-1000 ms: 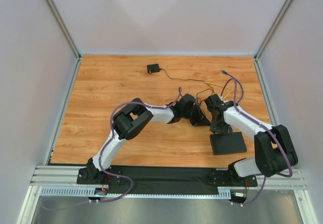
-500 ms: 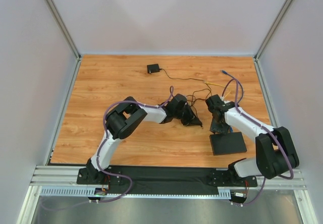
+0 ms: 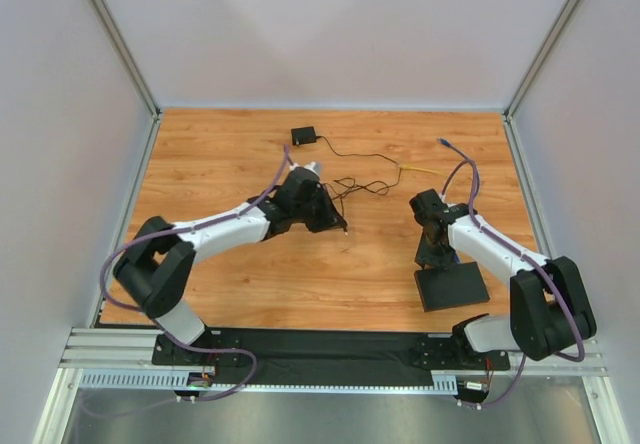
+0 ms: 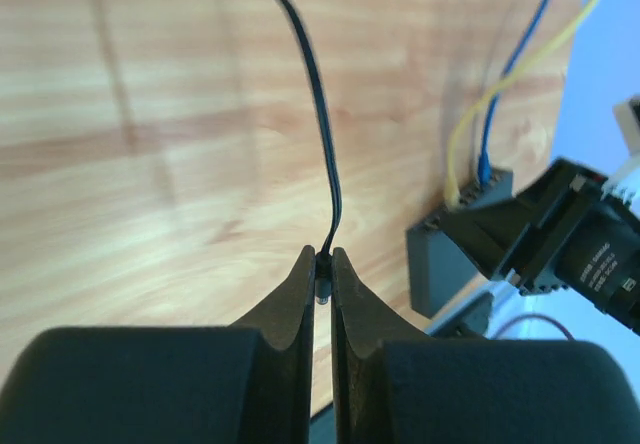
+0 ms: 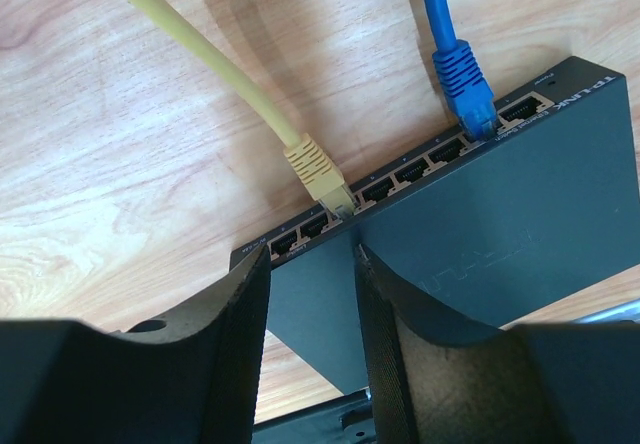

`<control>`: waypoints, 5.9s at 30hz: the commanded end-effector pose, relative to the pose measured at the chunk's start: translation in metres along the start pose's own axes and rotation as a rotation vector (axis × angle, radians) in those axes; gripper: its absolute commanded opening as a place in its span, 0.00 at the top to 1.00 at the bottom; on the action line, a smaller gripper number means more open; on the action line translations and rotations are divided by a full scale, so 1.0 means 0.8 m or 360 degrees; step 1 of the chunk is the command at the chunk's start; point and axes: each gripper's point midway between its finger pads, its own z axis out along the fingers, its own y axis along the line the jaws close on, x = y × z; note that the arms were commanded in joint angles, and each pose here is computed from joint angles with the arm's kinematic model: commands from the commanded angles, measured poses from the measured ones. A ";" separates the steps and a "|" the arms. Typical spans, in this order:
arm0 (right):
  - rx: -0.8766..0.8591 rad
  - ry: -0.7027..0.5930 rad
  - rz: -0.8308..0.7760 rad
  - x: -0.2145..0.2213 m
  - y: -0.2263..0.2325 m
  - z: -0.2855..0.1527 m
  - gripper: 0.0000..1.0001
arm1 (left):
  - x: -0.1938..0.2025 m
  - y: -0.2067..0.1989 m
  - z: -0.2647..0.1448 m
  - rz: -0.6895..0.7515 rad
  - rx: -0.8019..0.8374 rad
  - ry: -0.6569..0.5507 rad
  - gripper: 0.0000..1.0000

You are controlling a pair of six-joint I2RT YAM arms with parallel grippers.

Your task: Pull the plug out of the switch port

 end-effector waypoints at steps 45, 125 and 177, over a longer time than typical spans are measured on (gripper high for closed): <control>-0.0003 -0.0174 0.0344 -0.038 -0.050 -0.084 0.49 | -0.163 -0.009 -0.081 0.0147 0.0106 -0.0202 0.39; -0.0077 0.0146 0.0750 -0.039 -0.081 -0.002 0.60 | 0.178 -0.138 0.200 -0.0038 0.0656 0.0469 0.62; 0.0066 0.0110 0.0661 -0.037 -0.080 0.006 0.55 | 0.193 -0.112 0.210 -0.0122 0.0720 0.0461 1.00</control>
